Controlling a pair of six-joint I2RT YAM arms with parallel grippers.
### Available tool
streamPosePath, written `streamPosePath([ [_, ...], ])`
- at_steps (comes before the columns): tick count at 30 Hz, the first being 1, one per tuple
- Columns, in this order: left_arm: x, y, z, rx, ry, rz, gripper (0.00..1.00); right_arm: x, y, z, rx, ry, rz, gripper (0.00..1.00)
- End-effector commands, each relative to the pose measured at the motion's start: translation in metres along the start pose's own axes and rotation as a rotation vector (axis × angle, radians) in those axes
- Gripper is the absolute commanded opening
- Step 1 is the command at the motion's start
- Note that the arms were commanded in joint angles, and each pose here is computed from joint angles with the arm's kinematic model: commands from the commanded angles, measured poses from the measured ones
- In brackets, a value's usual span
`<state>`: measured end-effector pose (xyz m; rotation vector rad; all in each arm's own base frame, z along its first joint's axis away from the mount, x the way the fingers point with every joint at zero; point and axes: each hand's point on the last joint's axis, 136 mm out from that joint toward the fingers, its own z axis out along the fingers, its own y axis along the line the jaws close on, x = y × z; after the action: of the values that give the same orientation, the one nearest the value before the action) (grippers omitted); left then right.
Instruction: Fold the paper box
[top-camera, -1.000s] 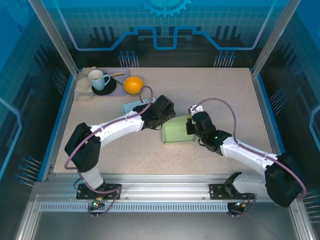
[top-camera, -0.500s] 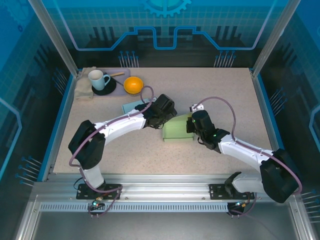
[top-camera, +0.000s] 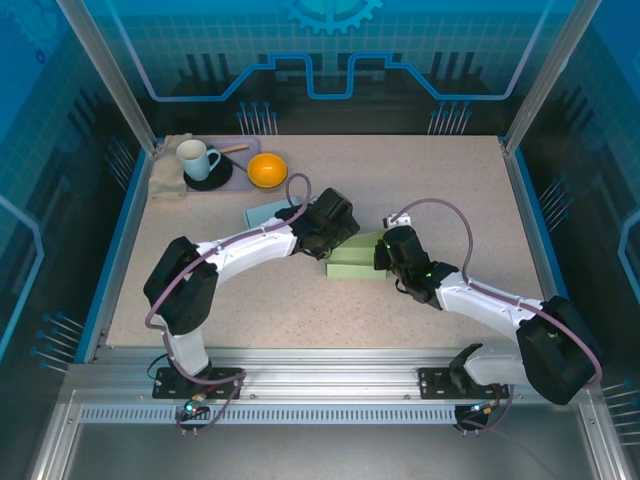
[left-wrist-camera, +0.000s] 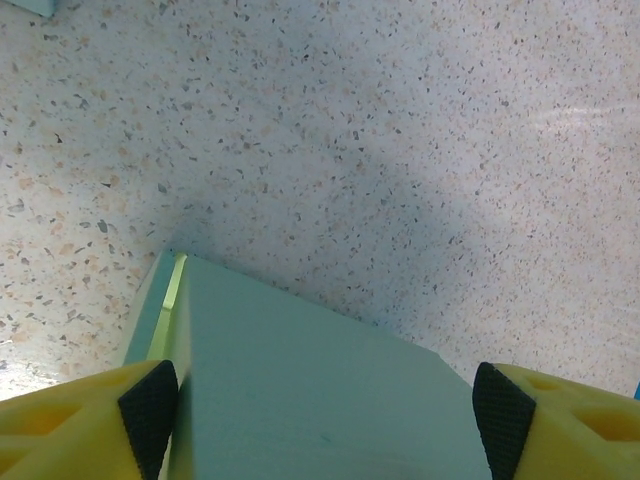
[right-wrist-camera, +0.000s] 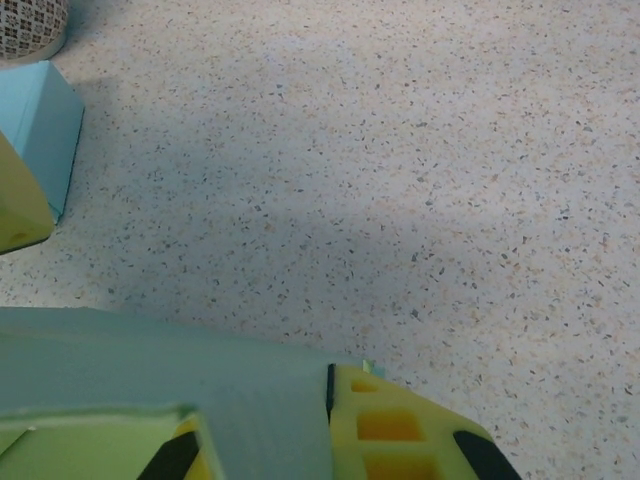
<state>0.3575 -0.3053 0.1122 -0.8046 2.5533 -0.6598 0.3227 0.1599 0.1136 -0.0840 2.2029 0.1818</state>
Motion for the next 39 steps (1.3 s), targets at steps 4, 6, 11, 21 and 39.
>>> streamPosePath([
  [4, 0.036, 0.006, 0.005, -0.024, 0.084, 0.082, 0.78, 0.005, 0.021, -0.010, -0.113, -0.015, 0.058, 0.03],
  [6, 0.040, 0.016, 0.005, -0.042, 0.085, 0.090, 0.78, 0.014, 0.018, -0.012, -0.103, -0.001, 0.064, 0.08],
  [11, 0.047, 0.042, 0.003, -0.104, 0.051, 0.132, 0.77, 0.031, 0.008, -0.020, -0.089, 0.028, 0.066, 0.20],
  [21, 0.050, 0.059, 0.002, -0.186, -0.032, 0.214, 0.77, 0.040, -0.006, -0.059, -0.109, 0.056, 0.025, 0.47],
  [39, 0.056, 0.070, -0.007, -0.241, -0.148, 0.300, 0.76, 0.026, -0.019, -0.117, -0.106, 0.130, 0.050, 0.54],
])
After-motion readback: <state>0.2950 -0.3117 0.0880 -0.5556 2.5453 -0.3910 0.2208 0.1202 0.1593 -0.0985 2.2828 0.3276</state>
